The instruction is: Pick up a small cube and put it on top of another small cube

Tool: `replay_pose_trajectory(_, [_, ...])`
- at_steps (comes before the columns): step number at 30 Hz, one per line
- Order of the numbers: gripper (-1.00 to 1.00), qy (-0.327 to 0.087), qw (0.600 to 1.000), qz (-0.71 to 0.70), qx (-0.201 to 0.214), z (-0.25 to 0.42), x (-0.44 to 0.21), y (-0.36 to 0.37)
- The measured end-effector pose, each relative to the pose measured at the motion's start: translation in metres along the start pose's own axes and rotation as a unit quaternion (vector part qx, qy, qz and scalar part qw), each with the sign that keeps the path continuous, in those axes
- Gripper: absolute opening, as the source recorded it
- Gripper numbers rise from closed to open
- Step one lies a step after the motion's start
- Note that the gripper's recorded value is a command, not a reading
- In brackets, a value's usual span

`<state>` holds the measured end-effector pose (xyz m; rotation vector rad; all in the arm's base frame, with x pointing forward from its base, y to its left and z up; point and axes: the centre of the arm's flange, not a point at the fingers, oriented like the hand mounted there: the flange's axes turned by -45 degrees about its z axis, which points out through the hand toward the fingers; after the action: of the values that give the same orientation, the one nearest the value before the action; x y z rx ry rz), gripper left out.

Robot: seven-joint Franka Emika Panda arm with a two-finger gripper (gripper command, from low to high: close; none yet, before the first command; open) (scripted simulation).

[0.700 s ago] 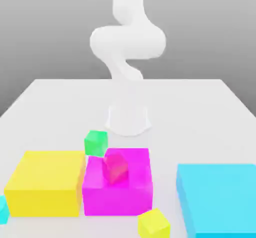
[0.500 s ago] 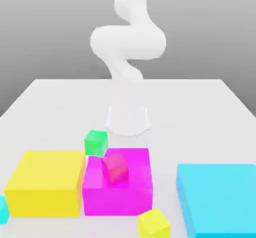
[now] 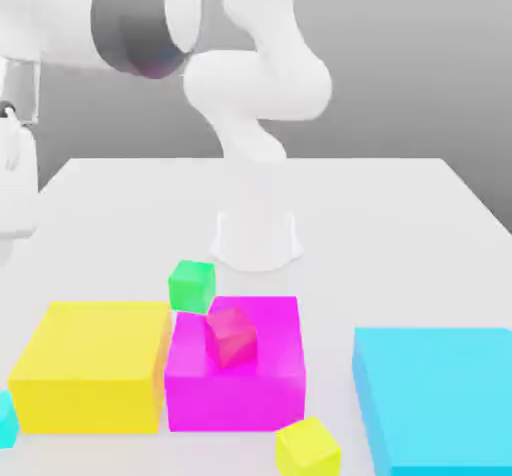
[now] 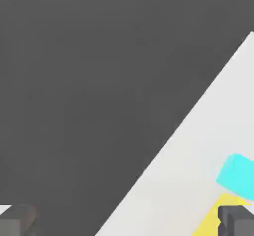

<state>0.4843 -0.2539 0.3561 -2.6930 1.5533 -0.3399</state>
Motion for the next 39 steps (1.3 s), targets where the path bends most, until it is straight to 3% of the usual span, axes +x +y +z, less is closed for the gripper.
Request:
replay_pose_trajectory(8, [0.0,-0.07,0.982,0.161,-0.067,0.14,0.008,0.086])
replay_pose_trajectory(12, [0.0,-0.078,0.978,0.179,-0.075,0.2,0.0,0.103])
replay_pose_trajectory(13, [-1.0,-0.078,0.978,0.18,-0.076,0.212,-0.003,0.105])
replay_pose_trajectory(20, [-1.0,-0.077,0.978,0.181,-0.076,0.214,-0.003,0.105])
replay_pose_trajectory(24, [-1.0,-0.077,0.978,0.18,-0.075,0.166,0.006,0.1])
replay_pose_trajectory(27, [-1.0,-0.043,0.988,0.136,-0.063,0.118,0.031,0.091])
replay_pose_trajectory(33, [-1.0,-0.056,0.997,-0.038,-0.045,0.056,-0.035,0.021])
replay_pose_trajectory(39, [-1.0,-0.073,0.972,-0.222,-0.028,0.004,-0.126,-0.027])
